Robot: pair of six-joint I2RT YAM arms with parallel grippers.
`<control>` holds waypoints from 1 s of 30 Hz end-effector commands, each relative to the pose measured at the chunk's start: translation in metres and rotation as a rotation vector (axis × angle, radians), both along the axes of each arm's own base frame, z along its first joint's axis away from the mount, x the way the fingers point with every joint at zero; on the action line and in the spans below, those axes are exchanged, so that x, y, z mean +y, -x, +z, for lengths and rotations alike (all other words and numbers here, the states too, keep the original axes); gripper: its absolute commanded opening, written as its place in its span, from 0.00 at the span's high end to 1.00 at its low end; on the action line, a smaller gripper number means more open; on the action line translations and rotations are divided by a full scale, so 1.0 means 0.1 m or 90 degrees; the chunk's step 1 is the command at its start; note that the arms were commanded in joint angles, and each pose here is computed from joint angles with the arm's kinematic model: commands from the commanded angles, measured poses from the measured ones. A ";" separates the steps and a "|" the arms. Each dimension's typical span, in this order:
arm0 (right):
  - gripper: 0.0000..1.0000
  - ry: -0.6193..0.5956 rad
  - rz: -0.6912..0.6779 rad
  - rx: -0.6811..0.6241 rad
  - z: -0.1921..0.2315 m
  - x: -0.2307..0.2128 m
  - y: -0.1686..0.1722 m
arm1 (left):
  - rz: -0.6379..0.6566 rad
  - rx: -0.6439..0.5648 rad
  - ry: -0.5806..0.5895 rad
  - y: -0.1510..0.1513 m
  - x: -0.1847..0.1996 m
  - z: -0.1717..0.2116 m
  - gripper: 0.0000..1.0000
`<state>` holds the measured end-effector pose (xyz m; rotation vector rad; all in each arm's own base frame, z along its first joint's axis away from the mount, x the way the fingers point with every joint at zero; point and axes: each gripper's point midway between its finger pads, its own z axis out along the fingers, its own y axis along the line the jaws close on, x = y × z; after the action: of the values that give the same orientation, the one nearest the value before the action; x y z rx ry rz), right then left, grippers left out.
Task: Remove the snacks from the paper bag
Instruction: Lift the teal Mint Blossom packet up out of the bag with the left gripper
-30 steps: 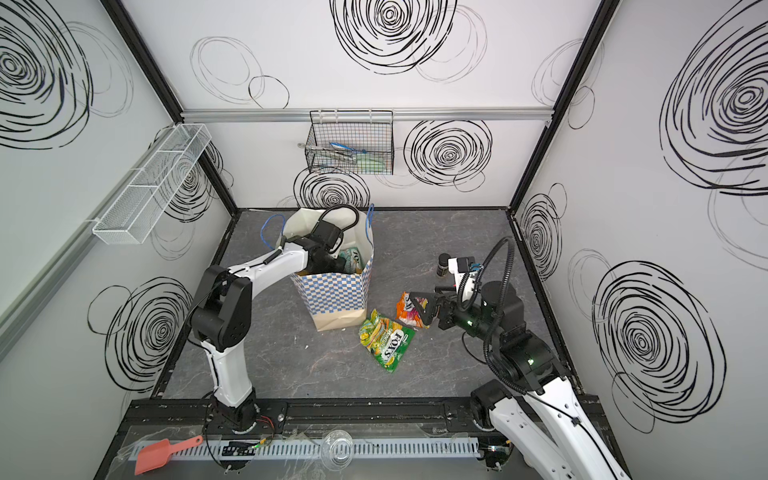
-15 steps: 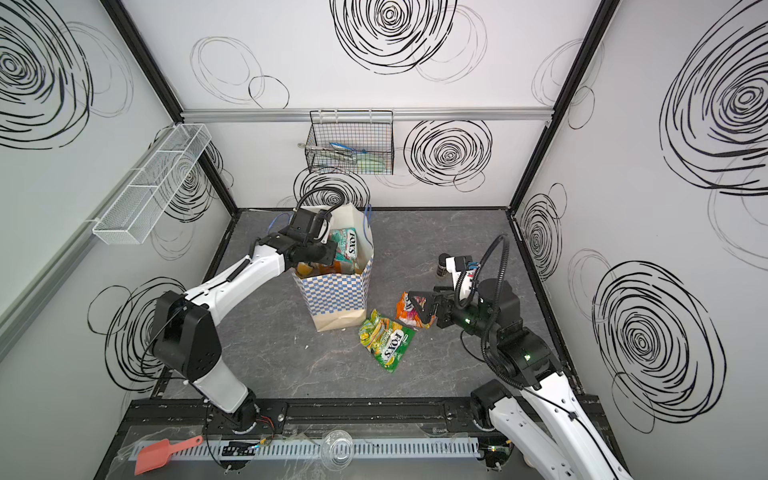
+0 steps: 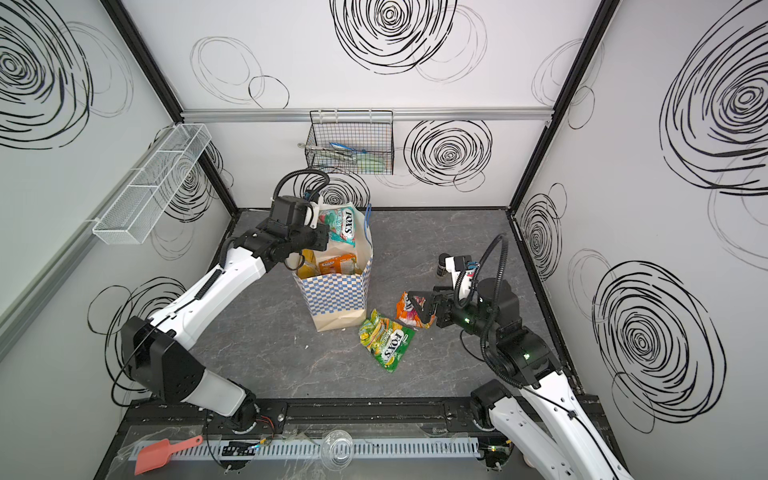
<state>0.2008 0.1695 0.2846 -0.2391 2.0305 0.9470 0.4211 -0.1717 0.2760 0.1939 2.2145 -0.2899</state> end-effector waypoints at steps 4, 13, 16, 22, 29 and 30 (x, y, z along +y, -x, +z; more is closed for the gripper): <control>0.03 -0.010 0.002 -0.022 0.12 0.00 0.01 | 0.012 -0.148 0.066 0.01 0.06 0.92 1.00; 0.03 -0.024 0.005 -0.025 0.18 0.02 0.02 | -0.004 -0.192 0.094 0.17 0.08 1.28 1.00; 0.03 -0.030 0.000 -0.038 0.27 0.01 0.00 | -0.027 -0.211 0.119 0.29 0.02 1.46 1.00; 0.03 -0.054 -0.021 -0.083 0.51 -0.02 -0.05 | -0.059 -0.265 0.154 0.56 -0.09 1.89 1.00; 0.03 -0.035 -0.054 -0.136 0.68 -0.12 -0.11 | -0.141 -0.317 0.213 0.93 -0.36 2.31 1.00; 0.03 -0.031 -0.060 -0.146 0.72 -0.14 -0.11 | -0.155 -0.322 0.222 0.99 -0.42 2.35 1.00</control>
<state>0.2096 0.1633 0.3263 -0.2126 1.8922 0.9180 0.3432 -0.2024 0.4546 0.2814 1.7954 -0.5642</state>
